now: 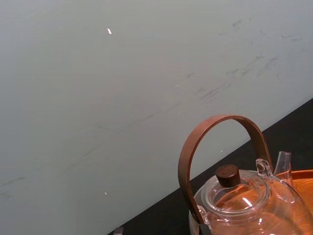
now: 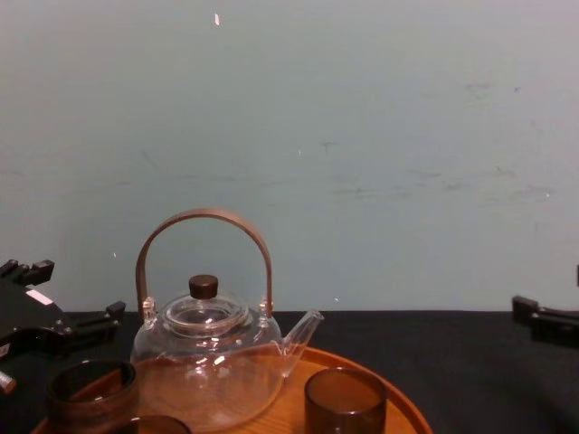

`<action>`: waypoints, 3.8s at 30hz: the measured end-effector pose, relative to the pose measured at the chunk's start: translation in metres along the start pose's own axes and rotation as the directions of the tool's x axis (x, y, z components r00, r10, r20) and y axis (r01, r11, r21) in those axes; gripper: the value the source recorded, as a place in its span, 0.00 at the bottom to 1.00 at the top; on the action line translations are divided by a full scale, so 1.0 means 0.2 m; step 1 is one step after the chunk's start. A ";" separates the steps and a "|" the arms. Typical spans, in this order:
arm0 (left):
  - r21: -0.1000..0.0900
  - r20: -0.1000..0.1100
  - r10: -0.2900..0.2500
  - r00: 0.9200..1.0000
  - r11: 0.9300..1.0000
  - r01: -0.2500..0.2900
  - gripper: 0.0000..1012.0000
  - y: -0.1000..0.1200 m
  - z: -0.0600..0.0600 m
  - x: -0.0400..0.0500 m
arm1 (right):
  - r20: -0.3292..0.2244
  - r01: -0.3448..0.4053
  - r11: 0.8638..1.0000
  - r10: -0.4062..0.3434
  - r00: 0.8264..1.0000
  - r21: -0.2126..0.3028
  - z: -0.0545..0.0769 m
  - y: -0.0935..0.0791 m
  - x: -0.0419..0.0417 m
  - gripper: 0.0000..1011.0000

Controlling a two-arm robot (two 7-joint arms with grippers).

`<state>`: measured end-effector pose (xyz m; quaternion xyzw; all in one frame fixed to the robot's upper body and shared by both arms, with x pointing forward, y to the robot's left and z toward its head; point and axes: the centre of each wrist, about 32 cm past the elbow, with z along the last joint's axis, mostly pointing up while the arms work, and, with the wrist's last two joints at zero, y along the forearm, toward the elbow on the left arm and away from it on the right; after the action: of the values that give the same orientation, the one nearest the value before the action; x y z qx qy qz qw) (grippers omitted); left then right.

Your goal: Pick up the glass from the table and place it on the tray.

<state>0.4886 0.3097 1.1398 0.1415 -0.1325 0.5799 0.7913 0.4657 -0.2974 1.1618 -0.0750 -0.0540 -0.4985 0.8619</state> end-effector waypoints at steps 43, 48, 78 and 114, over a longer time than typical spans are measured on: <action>0.000 0.000 0.000 1.000 1.000 0.000 0.99 0.00 0.00 0.000 | -0.051 0.095 0.995 -0.096 0.994 -0.007 -0.16 0.05 0.005 0.99; 0.000 0.000 0.000 1.000 1.000 0.000 0.99 0.00 0.00 0.000 | -0.051 0.095 0.995 -0.095 0.994 -0.007 -0.16 0.05 0.005 0.99; 0.000 0.000 0.000 1.000 1.000 0.000 0.99 0.00 0.00 0.000 | -0.052 0.095 0.995 -0.095 0.994 -0.007 -0.16 0.05 0.006 0.99; 0.000 0.000 0.000 1.000 1.000 0.000 0.99 0.00 0.00 0.000 | -0.052 0.095 0.995 -0.095 0.994 -0.007 -0.16 0.05 0.006 0.99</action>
<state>0.4886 0.3097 1.1398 0.1415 -0.1325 0.5799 0.7913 0.4763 -0.2989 1.1297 -0.0614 -0.0340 -0.5408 0.8382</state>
